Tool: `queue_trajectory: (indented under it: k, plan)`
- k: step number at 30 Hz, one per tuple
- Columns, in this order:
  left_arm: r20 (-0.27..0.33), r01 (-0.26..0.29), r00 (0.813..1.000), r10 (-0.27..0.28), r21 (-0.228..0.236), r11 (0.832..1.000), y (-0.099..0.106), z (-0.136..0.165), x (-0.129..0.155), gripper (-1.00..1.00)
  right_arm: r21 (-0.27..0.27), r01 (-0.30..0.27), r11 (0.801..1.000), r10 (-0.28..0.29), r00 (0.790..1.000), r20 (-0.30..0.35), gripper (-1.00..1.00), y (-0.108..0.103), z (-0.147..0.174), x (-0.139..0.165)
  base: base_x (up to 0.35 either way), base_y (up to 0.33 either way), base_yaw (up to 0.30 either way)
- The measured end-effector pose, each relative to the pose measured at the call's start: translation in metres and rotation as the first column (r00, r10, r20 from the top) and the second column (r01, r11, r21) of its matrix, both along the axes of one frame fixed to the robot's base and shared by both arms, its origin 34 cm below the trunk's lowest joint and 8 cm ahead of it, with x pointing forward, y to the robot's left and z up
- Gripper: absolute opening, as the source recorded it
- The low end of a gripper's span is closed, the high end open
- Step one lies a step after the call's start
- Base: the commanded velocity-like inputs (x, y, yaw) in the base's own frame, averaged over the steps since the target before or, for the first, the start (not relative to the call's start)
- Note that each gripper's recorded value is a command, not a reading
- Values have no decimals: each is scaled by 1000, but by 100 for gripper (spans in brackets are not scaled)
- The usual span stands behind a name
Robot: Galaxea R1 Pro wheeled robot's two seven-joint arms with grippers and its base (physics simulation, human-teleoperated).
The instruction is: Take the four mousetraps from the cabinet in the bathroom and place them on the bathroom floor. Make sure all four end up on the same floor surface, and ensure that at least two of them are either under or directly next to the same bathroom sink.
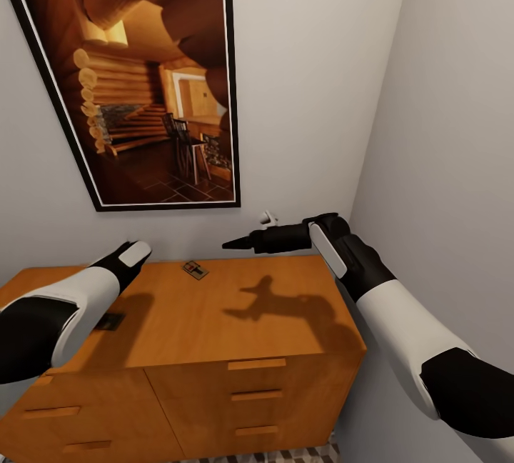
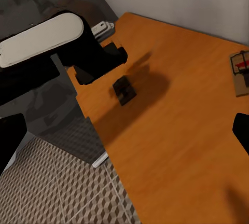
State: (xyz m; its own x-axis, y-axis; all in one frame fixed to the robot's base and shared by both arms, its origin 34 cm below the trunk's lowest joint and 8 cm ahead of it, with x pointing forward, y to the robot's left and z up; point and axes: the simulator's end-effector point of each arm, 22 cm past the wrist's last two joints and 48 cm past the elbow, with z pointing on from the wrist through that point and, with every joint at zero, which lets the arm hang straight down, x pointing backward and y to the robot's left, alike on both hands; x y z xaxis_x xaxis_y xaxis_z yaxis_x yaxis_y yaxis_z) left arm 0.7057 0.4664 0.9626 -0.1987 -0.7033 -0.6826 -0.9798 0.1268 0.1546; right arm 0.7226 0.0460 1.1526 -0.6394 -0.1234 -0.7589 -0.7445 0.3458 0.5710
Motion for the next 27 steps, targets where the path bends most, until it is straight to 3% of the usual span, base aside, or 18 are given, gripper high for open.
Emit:
queue_trajectory:
  k: [27]
  plan:
    - [-30,41,999,-41,-21,999,-8,-41,-16,100,0,0,1000,0,1000,1,100,0,0,0,0,0,0]
